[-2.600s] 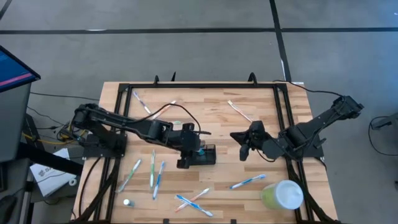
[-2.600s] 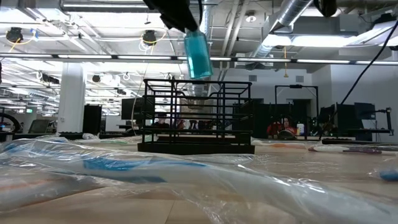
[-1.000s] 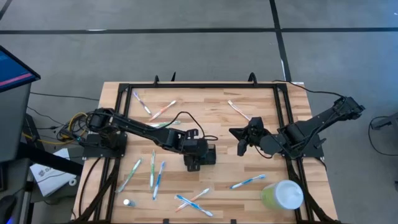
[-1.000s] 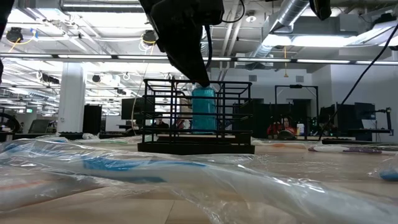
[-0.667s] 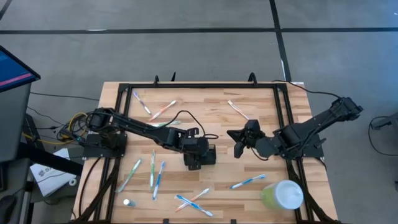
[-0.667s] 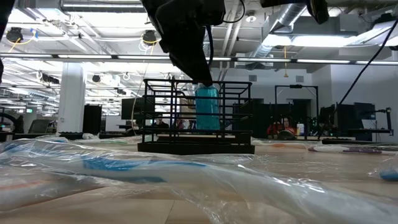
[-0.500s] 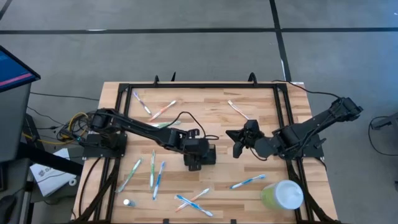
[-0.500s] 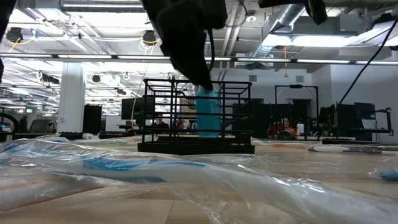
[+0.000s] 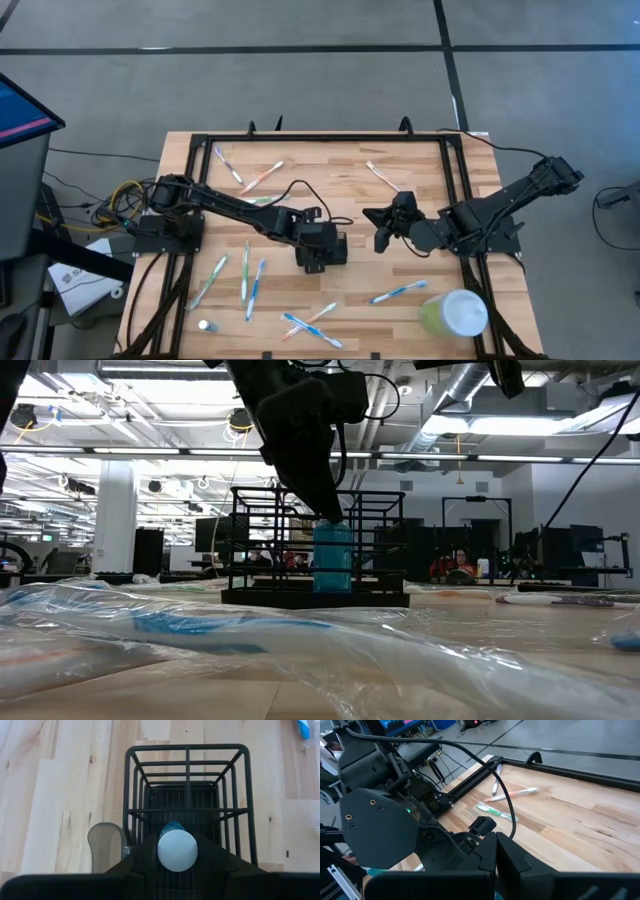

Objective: Pick & Place toothbrushing station
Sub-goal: Put the right mouthwash into the middle section of the mesh organizer

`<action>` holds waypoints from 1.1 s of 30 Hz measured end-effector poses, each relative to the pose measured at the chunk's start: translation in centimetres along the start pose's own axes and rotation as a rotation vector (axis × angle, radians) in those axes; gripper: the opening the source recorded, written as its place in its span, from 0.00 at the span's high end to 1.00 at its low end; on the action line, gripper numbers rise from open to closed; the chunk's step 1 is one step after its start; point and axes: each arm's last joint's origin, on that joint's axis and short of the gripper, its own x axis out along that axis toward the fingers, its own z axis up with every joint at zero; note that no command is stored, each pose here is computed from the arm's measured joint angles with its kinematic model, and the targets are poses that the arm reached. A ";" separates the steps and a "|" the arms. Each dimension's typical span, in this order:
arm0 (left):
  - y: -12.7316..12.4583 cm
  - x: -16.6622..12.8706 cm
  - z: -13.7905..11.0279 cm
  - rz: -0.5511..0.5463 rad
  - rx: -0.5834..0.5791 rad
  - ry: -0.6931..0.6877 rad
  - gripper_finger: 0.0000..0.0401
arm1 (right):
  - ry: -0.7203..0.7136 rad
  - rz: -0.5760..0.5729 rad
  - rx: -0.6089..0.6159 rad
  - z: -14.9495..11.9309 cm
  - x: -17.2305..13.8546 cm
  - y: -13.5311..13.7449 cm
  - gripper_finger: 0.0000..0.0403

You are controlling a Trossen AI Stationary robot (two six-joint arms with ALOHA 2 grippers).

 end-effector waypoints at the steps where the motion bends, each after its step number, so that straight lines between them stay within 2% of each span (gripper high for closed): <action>1: 0.1 0.0 0.0 0.001 -0.001 0.000 0.77 | 0.000 0.000 0.000 0.0 0.0 0.0 1.00; 10: 0.3 0.1 0.0 0.000 -0.004 0.003 0.69 | 0.000 0.000 -0.001 0.0 0.0 0.0 1.00; 21: 0.3 0.1 0.0 0.000 -0.004 0.003 0.69 | 0.001 0.000 -0.001 0.0 0.0 0.0 1.00; 33: 0.2 0.1 -0.1 -0.018 -0.003 0.009 0.54 | 0.001 0.001 -0.001 0.0 0.0 0.0 1.00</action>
